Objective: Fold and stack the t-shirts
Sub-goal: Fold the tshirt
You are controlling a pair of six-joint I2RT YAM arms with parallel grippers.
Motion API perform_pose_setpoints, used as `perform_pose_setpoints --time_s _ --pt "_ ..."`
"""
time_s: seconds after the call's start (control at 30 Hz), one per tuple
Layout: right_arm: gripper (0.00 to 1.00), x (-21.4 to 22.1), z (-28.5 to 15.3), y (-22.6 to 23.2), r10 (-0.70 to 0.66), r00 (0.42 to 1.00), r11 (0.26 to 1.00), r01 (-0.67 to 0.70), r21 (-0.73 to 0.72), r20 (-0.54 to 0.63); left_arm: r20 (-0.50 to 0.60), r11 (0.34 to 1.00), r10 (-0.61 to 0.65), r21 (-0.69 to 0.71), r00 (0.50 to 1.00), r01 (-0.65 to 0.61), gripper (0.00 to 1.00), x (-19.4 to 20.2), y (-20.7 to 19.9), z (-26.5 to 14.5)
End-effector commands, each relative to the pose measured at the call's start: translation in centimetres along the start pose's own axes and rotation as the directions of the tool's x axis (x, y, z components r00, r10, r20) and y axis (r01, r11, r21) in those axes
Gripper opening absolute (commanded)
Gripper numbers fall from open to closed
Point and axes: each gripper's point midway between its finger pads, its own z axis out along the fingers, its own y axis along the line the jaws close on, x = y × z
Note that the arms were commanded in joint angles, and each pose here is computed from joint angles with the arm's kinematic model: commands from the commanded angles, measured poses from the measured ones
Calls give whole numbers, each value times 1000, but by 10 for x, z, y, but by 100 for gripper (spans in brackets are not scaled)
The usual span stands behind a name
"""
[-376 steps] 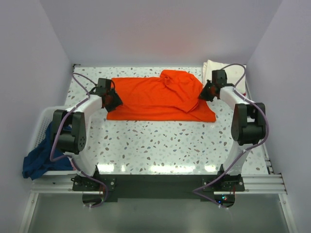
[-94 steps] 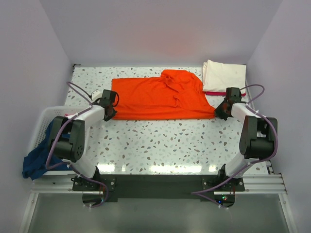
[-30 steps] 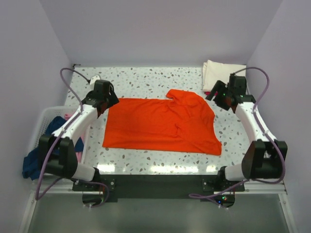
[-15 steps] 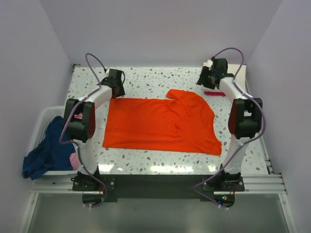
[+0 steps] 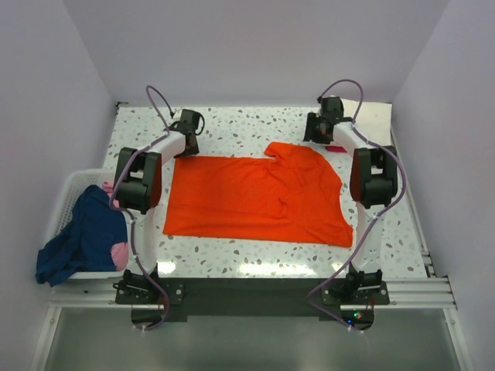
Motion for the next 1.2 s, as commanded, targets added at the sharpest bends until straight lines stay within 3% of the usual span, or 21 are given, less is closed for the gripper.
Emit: perform_pose_setpoints --time_s 0.0,0.4,0.7,1.17 --pt "52 -27 -8 -5 -49 997 998 47 29 59 23 999 -28 -35 999 29 51 -11 5 -7" --pt "52 -5 9 -3 -60 998 998 60 -5 -13 33 998 -48 -30 998 49 50 -18 6 -17" --pt "52 5 11 4 -55 998 998 54 -39 -34 55 998 -48 -26 997 49 57 -31 11 -33" --pt "52 10 4 11 -46 998 996 42 -78 -46 7 999 -33 -34 999 33 51 -13 9 -19"
